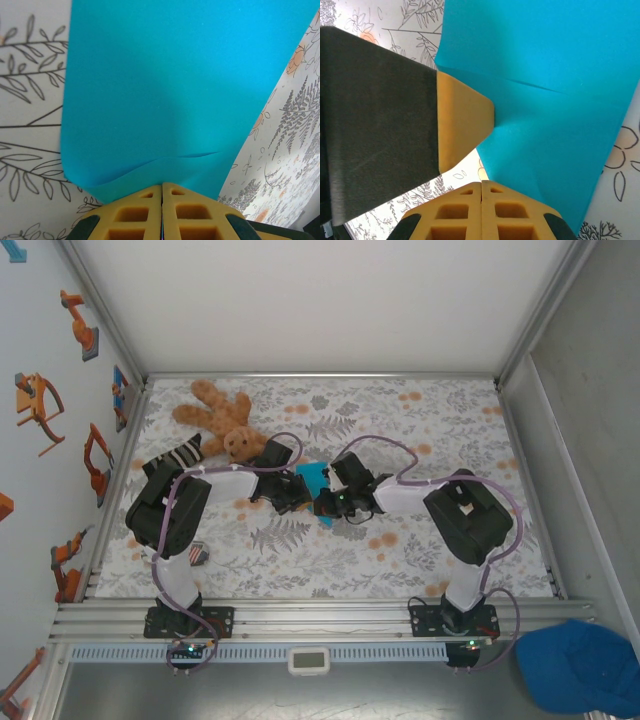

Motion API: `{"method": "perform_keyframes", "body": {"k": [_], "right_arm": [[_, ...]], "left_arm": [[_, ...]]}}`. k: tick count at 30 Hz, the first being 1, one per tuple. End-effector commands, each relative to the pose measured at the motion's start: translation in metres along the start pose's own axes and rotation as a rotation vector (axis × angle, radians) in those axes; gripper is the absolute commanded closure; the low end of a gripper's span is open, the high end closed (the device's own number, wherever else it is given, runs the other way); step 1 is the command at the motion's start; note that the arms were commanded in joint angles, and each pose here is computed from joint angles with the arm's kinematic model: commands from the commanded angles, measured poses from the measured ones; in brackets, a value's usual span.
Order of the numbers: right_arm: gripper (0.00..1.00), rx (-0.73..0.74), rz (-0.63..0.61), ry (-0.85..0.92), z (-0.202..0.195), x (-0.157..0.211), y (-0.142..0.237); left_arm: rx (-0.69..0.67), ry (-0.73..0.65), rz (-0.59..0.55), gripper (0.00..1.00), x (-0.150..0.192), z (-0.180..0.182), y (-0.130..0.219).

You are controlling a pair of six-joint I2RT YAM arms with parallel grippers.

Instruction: Fold a paper plane with a square sheet of paper (pick it up from the middle)

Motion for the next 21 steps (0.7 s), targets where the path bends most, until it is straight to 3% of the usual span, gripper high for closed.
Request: {"method": "perform_keyframes", "body": {"k": [1, 12, 21], "right_arm": [[1.0, 0.005, 0.012, 0.017, 0.001, -0.003, -0.003], [1.0, 0.056, 0.075, 0.0, -0.018, 0.017, -0.012], [1.0, 0.06, 0.104, 0.022, -0.025, 0.049, 0.009]], "left_arm": [[-0.142, 0.053, 0.016, 0.93, 0.002, 0.033, -0.012], [-0.178, 0.061, 0.015, 0.93, 0.001, 0.043, -0.012], [-0.2, 0.077, 0.022, 0.93, 0.0, 0.053, -0.013]]}}
Point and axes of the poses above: each hand's point on the last joint's axis, 136 mm out from that joint toward the fingers, its own y axis back along the fingers, its own z axis along the line the jaws close on, x = y × z, the point moved 6 cm from there along y, back along the fingers, and after that the axes turned 5 degrees about y, right-handed, at the moved point
